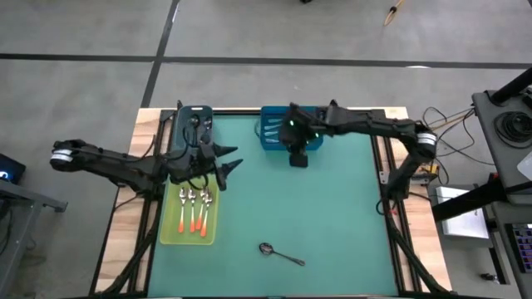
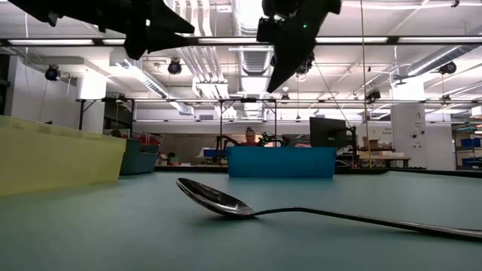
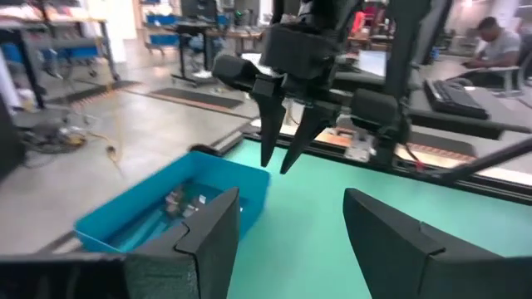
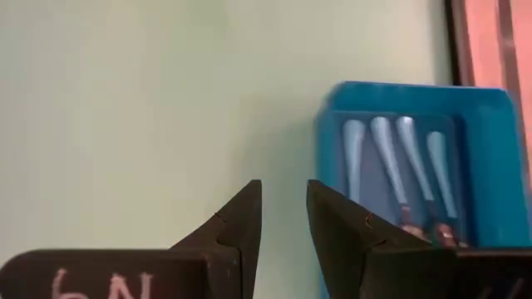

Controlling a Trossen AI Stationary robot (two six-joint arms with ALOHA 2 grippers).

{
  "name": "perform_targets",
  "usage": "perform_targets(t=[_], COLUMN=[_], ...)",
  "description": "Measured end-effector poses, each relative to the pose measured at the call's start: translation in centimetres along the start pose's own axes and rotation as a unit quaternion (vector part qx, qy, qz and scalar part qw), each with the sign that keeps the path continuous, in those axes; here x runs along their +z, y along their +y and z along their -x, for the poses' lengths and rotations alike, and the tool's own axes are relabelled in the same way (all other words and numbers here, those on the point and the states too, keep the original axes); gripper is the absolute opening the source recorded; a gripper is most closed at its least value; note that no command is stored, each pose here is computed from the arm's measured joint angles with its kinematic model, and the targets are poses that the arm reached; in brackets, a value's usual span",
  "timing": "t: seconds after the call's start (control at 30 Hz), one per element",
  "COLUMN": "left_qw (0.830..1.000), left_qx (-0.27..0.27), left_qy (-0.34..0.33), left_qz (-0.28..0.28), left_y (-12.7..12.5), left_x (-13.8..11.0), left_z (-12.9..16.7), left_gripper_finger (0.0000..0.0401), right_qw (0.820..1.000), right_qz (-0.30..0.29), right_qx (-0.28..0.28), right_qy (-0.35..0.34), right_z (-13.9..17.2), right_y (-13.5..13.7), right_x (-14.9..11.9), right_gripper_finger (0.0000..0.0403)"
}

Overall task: Sort silverware by color (type)
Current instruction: Put the black spoon into the blue bin

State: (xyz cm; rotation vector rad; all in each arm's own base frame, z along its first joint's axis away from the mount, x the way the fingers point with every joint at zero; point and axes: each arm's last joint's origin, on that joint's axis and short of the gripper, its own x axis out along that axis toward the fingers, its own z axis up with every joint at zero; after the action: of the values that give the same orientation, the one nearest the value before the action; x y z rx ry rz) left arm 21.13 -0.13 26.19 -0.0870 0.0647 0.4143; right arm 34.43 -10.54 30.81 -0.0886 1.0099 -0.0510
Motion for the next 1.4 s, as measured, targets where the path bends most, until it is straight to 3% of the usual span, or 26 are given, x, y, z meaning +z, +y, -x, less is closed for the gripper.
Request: perform_targets(t=[0.37,0.67,0.83,1.07,1.4], left_qw=[0.997,0.984,0.968,0.954,0.941], left_qx=[-0.052,-0.091,-0.109,-0.120,-0.156], left_qy=[0.050,0.150,0.214,0.243,0.267], left_qz=[0.035,-0.031,-0.076,-0.124,-0.140], left_y=[-3.7,-8.6,-11.9,-16.1,-20.2], left_x=[-1.8,-2.2,-3.0,-4.8,-8.8], left_z=[-1.2,-2.4,-2.4,-2.2,-0.8], left_gripper_finger=[0.0197,0.0190,0.0158,0.0093,0.0017], right_qw=[0.999,0.998,0.997,0.995,0.996], right_qz=[0.004,-0.007,-0.010,-0.014,-0.011], right_qx=[0.032,0.068,0.080,0.085,0.056], right_qy=[-0.025,0.009,-0.008,-0.054,-0.075], right_z=[-0.8,-2.4,-2.6,-3.2,-2.6], right_y=[7.8,14.5,18.1,22.1,26.1], right_x=[-3.0,-5.2,-6.0,-7.6,-9.5], right_gripper_finger=[0.0089,0.0089,0.0089,0.0089,0.0089])
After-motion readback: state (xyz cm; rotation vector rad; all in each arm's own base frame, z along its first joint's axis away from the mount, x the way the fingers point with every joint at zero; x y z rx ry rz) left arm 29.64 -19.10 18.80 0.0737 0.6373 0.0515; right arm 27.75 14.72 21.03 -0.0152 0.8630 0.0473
